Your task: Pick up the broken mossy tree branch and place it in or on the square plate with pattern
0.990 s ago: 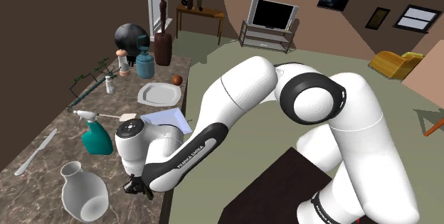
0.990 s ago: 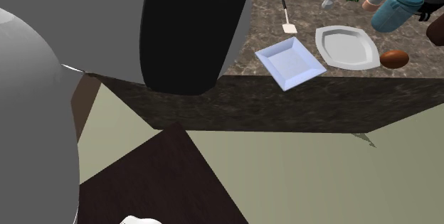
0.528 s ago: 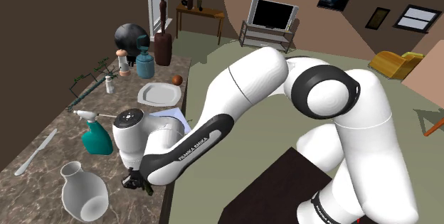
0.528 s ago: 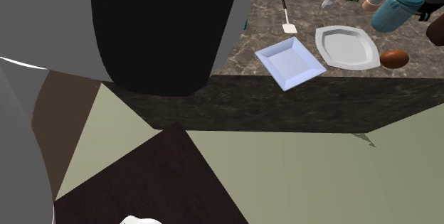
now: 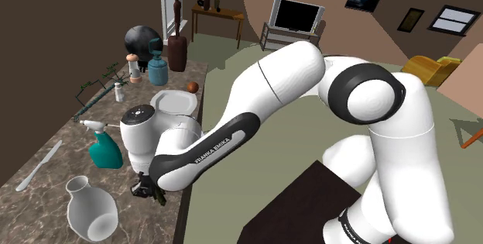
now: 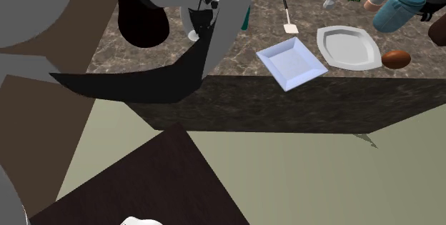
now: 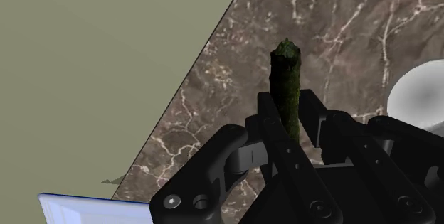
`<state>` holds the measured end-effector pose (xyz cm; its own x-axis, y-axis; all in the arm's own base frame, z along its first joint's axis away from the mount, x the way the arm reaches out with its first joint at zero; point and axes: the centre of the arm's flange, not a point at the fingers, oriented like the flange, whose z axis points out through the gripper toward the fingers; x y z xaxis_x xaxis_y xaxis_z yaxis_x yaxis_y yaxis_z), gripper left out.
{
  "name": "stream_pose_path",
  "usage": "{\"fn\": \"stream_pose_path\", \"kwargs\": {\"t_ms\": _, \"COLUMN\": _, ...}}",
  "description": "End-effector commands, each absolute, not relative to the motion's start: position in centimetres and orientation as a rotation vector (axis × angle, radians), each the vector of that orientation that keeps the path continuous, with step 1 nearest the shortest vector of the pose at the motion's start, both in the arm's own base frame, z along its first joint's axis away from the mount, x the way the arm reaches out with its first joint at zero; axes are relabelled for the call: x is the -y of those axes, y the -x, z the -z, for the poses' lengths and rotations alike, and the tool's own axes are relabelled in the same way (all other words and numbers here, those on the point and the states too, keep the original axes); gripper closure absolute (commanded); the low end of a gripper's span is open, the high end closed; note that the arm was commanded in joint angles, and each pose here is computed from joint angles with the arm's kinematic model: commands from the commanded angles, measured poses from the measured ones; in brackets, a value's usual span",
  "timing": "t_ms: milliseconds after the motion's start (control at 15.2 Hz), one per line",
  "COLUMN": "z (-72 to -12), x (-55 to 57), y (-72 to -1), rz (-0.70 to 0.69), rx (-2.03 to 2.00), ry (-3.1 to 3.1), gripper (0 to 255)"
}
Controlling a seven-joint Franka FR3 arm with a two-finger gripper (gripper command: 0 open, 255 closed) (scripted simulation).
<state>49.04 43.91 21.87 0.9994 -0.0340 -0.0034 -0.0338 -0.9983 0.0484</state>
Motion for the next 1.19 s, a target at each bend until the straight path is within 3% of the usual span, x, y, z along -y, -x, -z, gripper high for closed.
{"fn": "stream_pose_path", "kwargs": {"t_ms": 0, "z": -22.0, "x": -42.6, "y": -50.6, "rz": 0.007, "rx": 0.053, "ry": -3.092, "gripper": 255}}
{"fn": "stream_pose_path", "kwargs": {"t_ms": 1122, "z": -21.9, "x": -28.3, "y": -68.0, "rz": 0.007, "rx": 0.053, "ry": -3.092, "gripper": 255}}
